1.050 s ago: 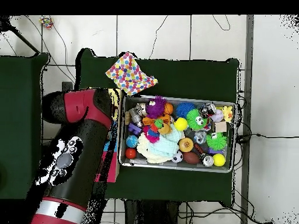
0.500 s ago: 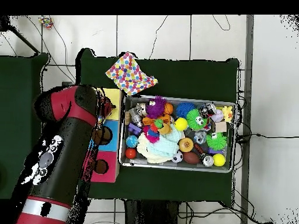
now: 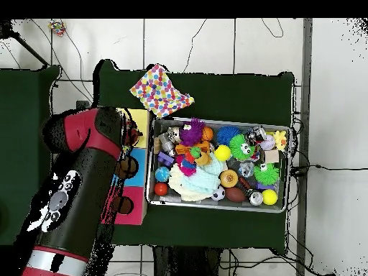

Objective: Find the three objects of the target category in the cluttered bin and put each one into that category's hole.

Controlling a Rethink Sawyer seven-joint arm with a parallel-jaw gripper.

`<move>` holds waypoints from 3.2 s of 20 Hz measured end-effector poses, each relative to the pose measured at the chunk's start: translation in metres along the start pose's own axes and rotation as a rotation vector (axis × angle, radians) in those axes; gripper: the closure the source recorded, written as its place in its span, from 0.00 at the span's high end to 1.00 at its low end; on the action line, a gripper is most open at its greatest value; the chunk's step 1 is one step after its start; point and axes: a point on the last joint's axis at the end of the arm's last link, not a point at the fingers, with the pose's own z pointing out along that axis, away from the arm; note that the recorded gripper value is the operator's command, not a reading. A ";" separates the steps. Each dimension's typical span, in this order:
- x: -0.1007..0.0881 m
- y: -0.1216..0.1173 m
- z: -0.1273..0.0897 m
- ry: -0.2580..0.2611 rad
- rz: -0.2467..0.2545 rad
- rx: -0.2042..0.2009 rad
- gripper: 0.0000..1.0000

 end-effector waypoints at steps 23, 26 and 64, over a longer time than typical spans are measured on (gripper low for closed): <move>0.043 0.052 -0.054 0.036 -0.018 -0.075 0.00; 0.042 0.050 -0.072 0.076 0.006 -0.100 0.00; -0.092 -0.056 -0.093 0.094 0.194 -0.181 0.00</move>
